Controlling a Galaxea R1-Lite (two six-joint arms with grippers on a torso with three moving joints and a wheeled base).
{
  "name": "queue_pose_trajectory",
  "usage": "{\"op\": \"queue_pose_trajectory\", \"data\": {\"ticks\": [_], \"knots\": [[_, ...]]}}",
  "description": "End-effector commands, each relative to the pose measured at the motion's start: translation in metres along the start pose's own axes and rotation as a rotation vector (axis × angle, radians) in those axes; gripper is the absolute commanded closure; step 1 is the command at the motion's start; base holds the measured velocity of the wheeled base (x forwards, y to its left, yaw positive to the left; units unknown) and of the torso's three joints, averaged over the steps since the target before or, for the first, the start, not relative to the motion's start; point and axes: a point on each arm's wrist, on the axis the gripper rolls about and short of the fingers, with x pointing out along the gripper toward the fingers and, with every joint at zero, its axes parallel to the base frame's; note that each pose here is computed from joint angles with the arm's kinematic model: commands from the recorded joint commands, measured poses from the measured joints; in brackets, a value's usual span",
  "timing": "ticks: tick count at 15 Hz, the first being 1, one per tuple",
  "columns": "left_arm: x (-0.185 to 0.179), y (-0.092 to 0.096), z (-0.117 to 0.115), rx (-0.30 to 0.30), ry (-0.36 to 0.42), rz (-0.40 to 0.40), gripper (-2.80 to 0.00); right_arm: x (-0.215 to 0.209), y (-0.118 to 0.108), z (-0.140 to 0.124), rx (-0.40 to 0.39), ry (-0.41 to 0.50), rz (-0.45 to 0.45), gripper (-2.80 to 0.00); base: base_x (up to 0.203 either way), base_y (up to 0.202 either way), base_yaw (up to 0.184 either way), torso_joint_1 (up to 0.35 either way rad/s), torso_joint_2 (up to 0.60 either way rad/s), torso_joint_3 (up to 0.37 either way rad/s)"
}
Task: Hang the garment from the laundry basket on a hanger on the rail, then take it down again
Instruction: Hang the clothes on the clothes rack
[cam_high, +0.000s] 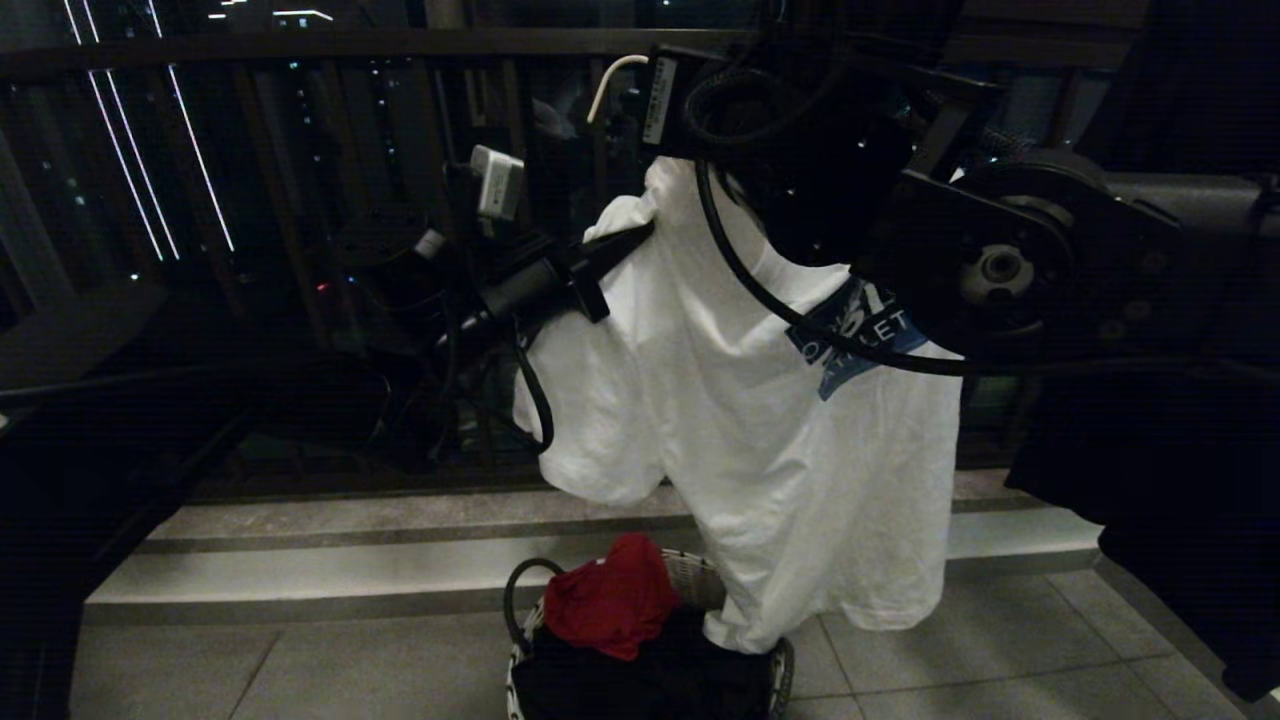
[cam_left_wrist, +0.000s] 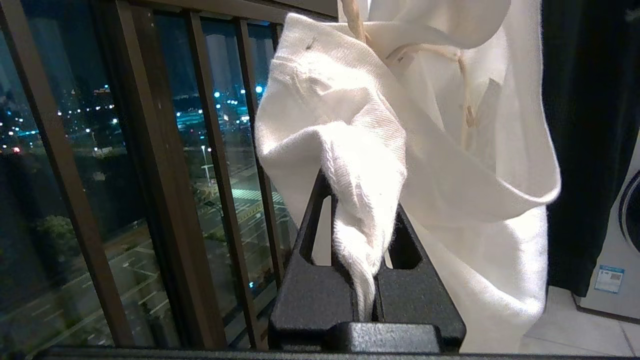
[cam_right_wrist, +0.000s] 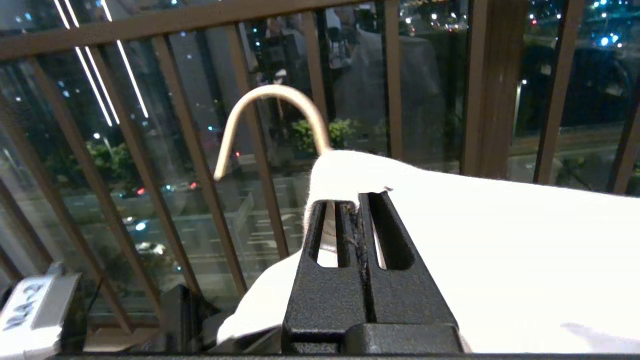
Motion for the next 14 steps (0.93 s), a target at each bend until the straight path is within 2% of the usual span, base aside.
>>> {"op": "queue_pose_trajectory", "data": {"ticks": [1, 10, 12, 14], "knots": [[0.0, 0.0, 0.0, 0.001, -0.004, -0.005, 0.0, -0.001, 0.005, -0.005, -0.002, 0.008, 0.001, 0.0, 0.0, 0.0, 0.0, 0.0, 0.0, 0.0], [0.002, 0.002, -0.002, 0.004, -0.007, 0.007, 0.0, -0.013, 0.022, -0.009, 0.004, 0.023, 0.021, 0.0, 0.0, 0.0, 0.0, 0.0, 0.0, 0.0], [0.002, 0.002, -0.002, 0.005, -0.008, 0.007, 0.0, -0.009, 0.013, -0.002, 0.006, 0.01, -0.007, 0.0, 0.0, 0.0, 0.0, 0.0, 0.0, 0.0], [0.001, 0.001, -0.002, 0.004, -0.005, 0.005, 0.0, 0.0, -0.011, 0.013, 0.005, -0.023, -0.067, 0.0, 0.0, 0.0, 0.0, 0.0, 0.0, 0.0]]}}
